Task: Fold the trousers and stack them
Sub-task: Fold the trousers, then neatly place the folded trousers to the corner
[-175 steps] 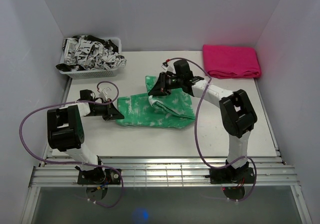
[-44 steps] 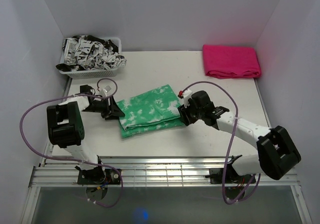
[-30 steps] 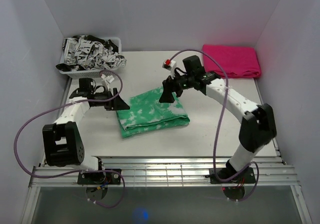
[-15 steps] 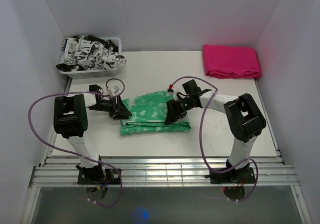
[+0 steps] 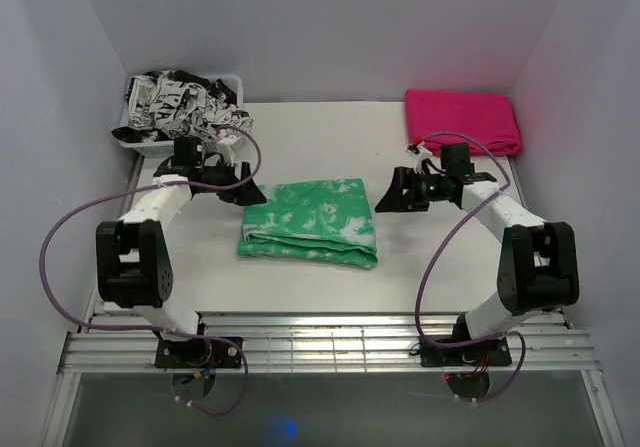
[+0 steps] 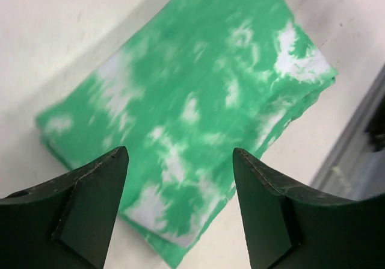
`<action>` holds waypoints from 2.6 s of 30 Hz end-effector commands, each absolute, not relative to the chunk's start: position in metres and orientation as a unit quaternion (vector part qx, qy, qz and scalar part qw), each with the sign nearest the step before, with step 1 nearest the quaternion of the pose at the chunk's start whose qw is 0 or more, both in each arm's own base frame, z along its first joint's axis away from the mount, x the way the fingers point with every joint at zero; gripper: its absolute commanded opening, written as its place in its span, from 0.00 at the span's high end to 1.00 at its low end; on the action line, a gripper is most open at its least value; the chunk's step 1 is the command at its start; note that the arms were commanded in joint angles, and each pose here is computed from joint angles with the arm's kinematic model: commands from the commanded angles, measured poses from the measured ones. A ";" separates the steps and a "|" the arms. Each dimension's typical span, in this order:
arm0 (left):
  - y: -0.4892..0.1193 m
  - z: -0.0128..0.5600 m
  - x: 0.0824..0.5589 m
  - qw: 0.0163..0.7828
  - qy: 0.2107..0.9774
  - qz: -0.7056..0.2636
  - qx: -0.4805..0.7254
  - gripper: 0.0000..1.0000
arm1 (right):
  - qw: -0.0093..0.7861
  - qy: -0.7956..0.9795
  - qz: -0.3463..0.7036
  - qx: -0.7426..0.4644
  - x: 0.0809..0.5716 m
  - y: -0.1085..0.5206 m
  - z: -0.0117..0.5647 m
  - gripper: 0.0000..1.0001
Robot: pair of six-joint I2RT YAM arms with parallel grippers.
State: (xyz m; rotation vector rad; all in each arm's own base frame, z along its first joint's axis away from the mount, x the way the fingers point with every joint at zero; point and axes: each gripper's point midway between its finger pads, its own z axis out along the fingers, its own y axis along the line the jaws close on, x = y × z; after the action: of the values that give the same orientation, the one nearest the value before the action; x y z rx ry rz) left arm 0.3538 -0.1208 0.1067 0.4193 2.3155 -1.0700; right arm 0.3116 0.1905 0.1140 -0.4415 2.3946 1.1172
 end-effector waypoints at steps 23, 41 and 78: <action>-0.318 0.026 0.250 0.315 0.540 -0.111 0.773 0.31 | 0.180 0.849 0.490 0.088 0.261 0.136 0.106 0.10; -0.352 0.067 0.278 0.390 0.621 -0.144 0.664 1.00 | 0.070 0.835 0.513 0.189 0.277 0.190 0.053 0.10; -0.285 0.180 0.318 0.470 0.708 -0.192 0.491 0.37 | 0.308 0.832 0.453 -0.092 0.394 0.247 0.130 0.92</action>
State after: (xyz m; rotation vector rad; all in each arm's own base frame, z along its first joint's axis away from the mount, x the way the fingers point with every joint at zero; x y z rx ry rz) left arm 0.2994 -0.3089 0.1151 1.3832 1.7706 -0.4740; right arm 0.3546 0.2598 0.0888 0.0809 2.3425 1.4646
